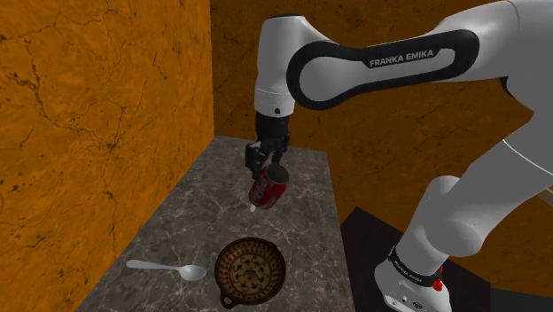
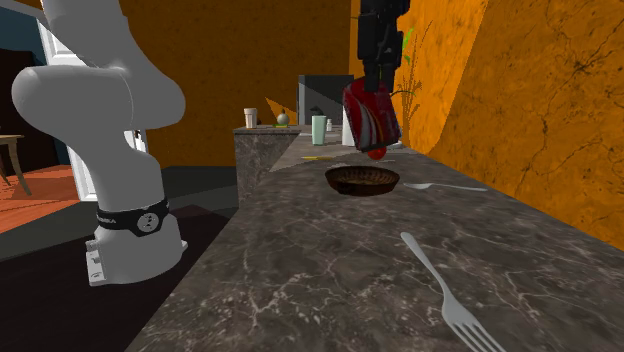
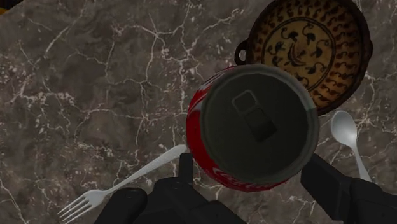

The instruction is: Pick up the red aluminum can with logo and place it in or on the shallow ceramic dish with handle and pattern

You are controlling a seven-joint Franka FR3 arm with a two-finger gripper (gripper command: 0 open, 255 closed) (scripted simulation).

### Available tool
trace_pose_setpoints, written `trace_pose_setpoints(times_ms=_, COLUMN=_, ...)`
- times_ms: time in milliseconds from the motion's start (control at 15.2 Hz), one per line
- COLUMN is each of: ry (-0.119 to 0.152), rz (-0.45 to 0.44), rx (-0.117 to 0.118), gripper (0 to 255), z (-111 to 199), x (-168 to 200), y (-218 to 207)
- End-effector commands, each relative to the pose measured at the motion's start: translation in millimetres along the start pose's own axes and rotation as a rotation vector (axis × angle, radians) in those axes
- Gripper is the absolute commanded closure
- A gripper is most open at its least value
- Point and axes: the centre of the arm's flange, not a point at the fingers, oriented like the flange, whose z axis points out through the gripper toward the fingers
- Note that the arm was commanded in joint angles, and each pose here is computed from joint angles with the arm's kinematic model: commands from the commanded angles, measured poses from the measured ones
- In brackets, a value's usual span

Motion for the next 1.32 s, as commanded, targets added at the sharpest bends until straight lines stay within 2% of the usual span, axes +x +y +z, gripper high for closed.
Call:
trace_pose_setpoints(times_ms=0, ry=0.0, rz=0.002, rx=0.0, gripper=255, z=-5, x=-9, y=-24)
trace_pose_setpoints(times_ms=594, ry=0.0, rz=0.002, rx=0.0, gripper=255, z=-17, x=-56, y=-128)
trace_pose_setpoints(times_ms=1254, ry=0.0, rz=0.002, rx=0.0, gripper=255, z=36, x=-56, y=-128)
